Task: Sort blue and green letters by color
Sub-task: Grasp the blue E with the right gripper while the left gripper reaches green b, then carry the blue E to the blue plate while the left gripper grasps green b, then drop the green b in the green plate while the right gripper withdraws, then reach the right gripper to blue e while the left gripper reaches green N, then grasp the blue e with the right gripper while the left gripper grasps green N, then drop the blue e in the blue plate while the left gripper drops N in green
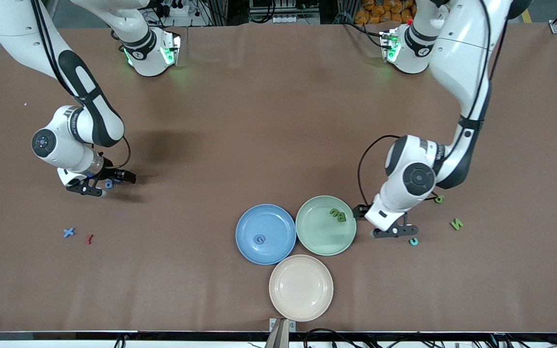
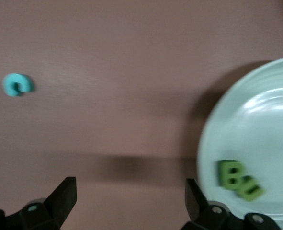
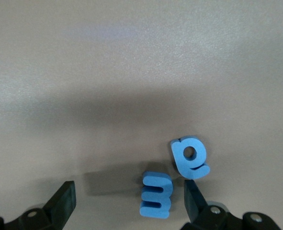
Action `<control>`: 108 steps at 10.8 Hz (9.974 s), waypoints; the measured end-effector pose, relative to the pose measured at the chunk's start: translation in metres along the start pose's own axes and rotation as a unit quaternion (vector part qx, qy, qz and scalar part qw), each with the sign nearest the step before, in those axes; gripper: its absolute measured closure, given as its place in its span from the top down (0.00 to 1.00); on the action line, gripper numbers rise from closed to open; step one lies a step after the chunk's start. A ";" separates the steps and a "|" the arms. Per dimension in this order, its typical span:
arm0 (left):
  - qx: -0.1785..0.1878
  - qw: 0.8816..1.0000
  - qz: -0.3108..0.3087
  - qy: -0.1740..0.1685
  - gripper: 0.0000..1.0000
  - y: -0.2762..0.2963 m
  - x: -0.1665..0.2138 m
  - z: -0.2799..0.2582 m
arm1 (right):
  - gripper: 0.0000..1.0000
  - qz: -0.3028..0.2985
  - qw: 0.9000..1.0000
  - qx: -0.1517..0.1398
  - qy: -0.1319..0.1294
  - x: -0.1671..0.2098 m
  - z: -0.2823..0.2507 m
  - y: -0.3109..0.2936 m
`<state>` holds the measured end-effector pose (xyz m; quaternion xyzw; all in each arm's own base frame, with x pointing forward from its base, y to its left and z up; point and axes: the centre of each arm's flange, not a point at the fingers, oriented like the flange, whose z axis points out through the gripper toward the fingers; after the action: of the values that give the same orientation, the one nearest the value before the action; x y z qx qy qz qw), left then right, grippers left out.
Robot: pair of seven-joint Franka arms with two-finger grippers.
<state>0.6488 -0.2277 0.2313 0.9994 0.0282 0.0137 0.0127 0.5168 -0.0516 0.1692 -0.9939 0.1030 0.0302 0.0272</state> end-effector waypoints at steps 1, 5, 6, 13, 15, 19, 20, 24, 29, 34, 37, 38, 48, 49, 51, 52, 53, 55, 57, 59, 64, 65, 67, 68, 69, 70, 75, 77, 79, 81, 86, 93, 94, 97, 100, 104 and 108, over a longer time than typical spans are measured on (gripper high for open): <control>0.009 1.000 0.012 -0.003 1.00 -0.024 0.003 0.002 | 1.00 0.000 1.000 0.000 -0.001 0.000 0.001 0.000; 0.032 0.997 0.066 -0.021 1.00 -0.101 0.004 0.015 | 1.00 0.000 1.000 0.000 -0.005 -0.001 0.003 0.000; 0.037 0.996 0.078 -0.024 1.00 -0.123 0.005 0.016 | 0.95 0.000 1.000 0.000 -0.007 -0.002 0.003 0.000; 0.026 0.994 0.105 -0.031 1.00 -0.196 -0.005 0.015 | 0.28 0.000 1.000 0.001 -0.003 -0.001 -0.007 0.000; 0.030 0.994 0.105 -0.022 1.00 -0.196 -0.004 0.001 | 0.28 0.001 1.000 0.001 -0.004 -0.002 -0.005 0.000; 0.035 0.993 0.105 -0.033 1.00 -0.205 -0.025 0.009 | 0.27 -0.004 1.000 0.006 -0.003 0.018 -0.027 -0.038; 0.034 0.994 0.104 -0.028 1.00 -0.209 -0.030 0.014 | 0.27 0.005 1.000 0.010 -0.011 0.030 -0.045 -0.063; 0.028 0.994 0.106 -0.008 1.00 -0.226 -0.053 0.040 | 0.27 0.054 0.998 0.035 -0.017 0.059 -0.092 -0.140; 0.028 0.994 0.103 -0.006 0.85 -0.233 -0.059 0.046 | 0.27 0.158 0.985 0.063 -0.010 0.064 -0.083 -0.272; 0.027 0.994 0.101 0.001 0.50 -0.235 -0.061 0.048 | 0.27 0.262 0.961 0.093 0.001 0.067 -0.079 -0.373; 0.028 0.994 0.101 0.005 0.34 -0.235 -0.059 0.043 | 0.27 0.323 0.935 0.146 0.020 0.068 -0.070 -0.413; 0.028 0.994 0.101 0.005 0.34 -0.235 -0.060 0.044 | 0.27 0.348 0.922 0.168 0.026 0.065 -0.065 -0.427; -0.003 0.999 -0.003 0.034 0.34 -0.042 -0.036 -0.010 | 1.00 0.294 0.945 0.135 0.042 0.086 -0.044 -0.389; -0.010 0.999 -0.024 0.037 0.34 -0.013 -0.038 -0.012 | 1.00 0.265 0.956 0.121 0.041 0.090 -0.039 -0.366; -0.025 0.997 -0.057 0.040 0.34 0.042 -0.044 -0.006 | 1.00 0.205 0.973 0.097 0.040 0.092 -0.035 -0.317; -0.031 0.996 -0.070 0.041 0.34 0.067 -0.047 -0.002 | 1.00 0.171 0.981 0.084 0.043 0.091 -0.040 -0.291; -0.039 0.995 -0.083 0.042 0.34 0.087 -0.048 0.000 | 1.00 0.131 0.988 0.065 0.047 0.088 -0.046 -0.265; -0.052 0.993 -0.096 0.043 0.34 0.113 -0.047 0.001 | 1.00 0.058 0.997 0.019 0.051 0.081 -0.053 -0.209; -0.053 0.993 -0.099 0.047 0.41 0.112 -0.041 0.003 | 1.00 -0.004 0.999 -0.005 0.037 0.073 -0.047 -0.160; -0.044 0.994 -0.094 0.045 0.60 0.105 -0.038 0.004 | 1.00 -0.068 0.997 -0.016 0.019 0.070 -0.035 -0.116; -0.006 1.000 -0.017 0.019 1.00 0.002 0.002 -0.005 | 1.00 -0.187 0.981 -0.024 -0.032 0.072 -0.029 -0.028; 0.002 1.000 -0.001 0.017 1.00 -0.027 0.010 -0.005 | 1.00 -0.199 0.979 -0.028 -0.038 0.073 -0.030 -0.011; 0.029 0.999 0.021 0.018 1.00 -0.077 0.022 -0.002 | 1.00 -0.208 0.976 -0.033 -0.050 0.071 -0.030 0.019; 0.040 0.999 0.030 0.017 1.00 -0.102 0.026 -0.001 | 1.00 -0.208 0.976 -0.033 -0.057 0.068 -0.027 0.025; 0.044 0.998 0.038 0.013 1.00 -0.127 0.030 0.000 | 1.00 -0.207 0.976 -0.032 -0.064 0.062 -0.021 0.027; 0.044 0.998 0.046 0.009 1.00 -0.154 0.033 0.002 | 1.00 -0.206 0.975 -0.031 -0.072 0.056 -0.015 0.028; 0.042 0.999 0.027 -0.008 1.00 -0.244 0.036 0.014 | 1.00 -0.202 0.977 -0.029 -0.067 0.032 -0.012 0.032; 0.040 0.999 0.016 -0.014 1.00 -0.258 0.034 0.023 | 1.00 -0.200 0.978 -0.032 -0.058 0.033 -0.012 0.032; 0.038 0.999 0.007 -0.020 1.00 -0.270 0.032 0.030 | 1.00 -0.198 0.978 -0.033 -0.050 0.033 -0.011 0.032; 0.036 0.999 0.003 -0.021 1.00 -0.275 0.032 0.036 | 1.00 -0.195 0.979 -0.032 -0.042 0.033 -0.010 0.030; 0.028 1.000 -0.002 -0.014 0.72 -0.281 0.031 0.051 | 0.95 -0.192 0.980 -0.033 -0.037 0.032 -0.004 0.027; 0.026 1.000 0.002 -0.006 0.34 -0.274 0.035 0.044 | 0.26 -0.188 0.981 -0.034 -0.031 0.034 -0.009 0.032; 0.025 1.000 0.004 -0.006 0.34 -0.271 0.035 0.044 | 0.26 -0.189 0.981 -0.034 -0.030 0.034 -0.009 0.031; 0.021 1.000 0.017 0.009 0.34 -0.233 0.041 0.034 | 0.26 -0.200 0.979 -0.030 -0.007 0.048 -0.022 -0.002; 0.006 1.000 0.005 0.023 0.34 -0.166 0.041 0.011 | 0.26 -0.185 0.982 -0.026 0.010 0.070 -0.047 -0.070; -0.004 0.999 -0.045 0.026 0.34 -0.048 0.017 -0.009 | 0.26 -0.140 0.990 0.006 0.011 0.084 -0.064 -0.145; -0.023 0.994 -0.105 0.020 0.34 0.066 -0.024 -0.019 | 0.26 -0.054 0.998 0.043 0.011 0.077 -0.060 -0.240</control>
<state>0.6283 -0.2945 0.2513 0.9899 0.1330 0.0334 0.0369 0.6445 0.1636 0.2351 -0.9962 0.0506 0.0130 0.0700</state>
